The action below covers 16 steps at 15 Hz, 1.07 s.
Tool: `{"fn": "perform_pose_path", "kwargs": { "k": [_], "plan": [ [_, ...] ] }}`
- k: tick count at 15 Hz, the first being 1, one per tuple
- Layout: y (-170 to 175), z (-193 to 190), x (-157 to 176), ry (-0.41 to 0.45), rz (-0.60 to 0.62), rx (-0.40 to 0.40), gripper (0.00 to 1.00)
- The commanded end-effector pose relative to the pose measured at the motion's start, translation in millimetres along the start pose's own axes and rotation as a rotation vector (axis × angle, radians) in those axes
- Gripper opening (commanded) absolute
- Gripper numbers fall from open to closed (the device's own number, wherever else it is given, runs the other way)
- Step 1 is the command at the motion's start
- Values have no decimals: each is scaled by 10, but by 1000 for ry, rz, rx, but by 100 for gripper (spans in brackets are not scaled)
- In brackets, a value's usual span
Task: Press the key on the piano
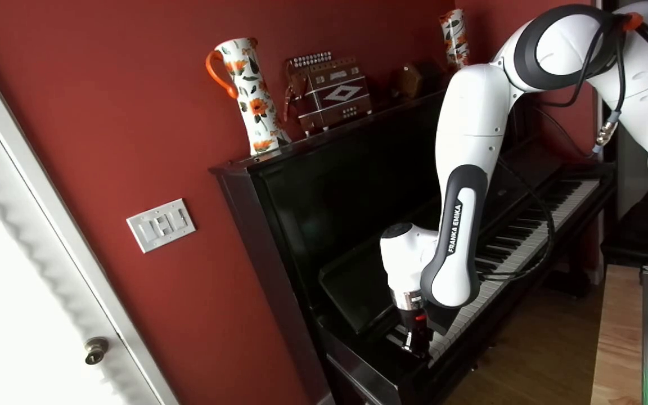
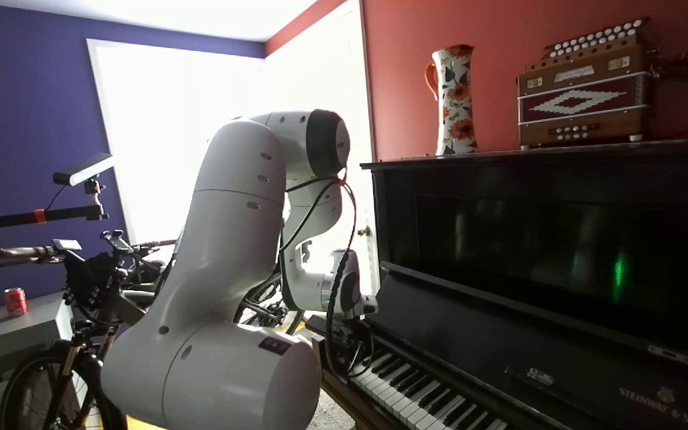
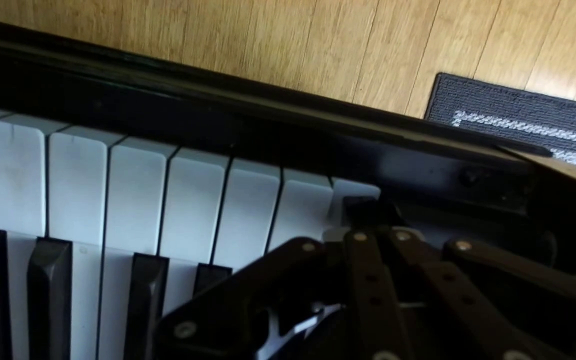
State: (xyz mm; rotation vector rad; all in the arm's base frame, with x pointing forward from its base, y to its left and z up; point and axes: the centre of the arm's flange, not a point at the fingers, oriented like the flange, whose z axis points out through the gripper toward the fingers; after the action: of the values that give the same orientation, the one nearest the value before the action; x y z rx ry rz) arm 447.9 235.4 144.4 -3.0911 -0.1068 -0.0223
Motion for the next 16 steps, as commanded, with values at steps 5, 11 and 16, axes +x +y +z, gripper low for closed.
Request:
{"fn": "perform_pose_path", "kwargs": {
  "k": [5,11,16],
  "plan": [
    [52,195,-47,11,56,40,0],
    [82,183,-52,22,73,54,0],
    [96,16,-43,36,61,46,0]
  ]
}}
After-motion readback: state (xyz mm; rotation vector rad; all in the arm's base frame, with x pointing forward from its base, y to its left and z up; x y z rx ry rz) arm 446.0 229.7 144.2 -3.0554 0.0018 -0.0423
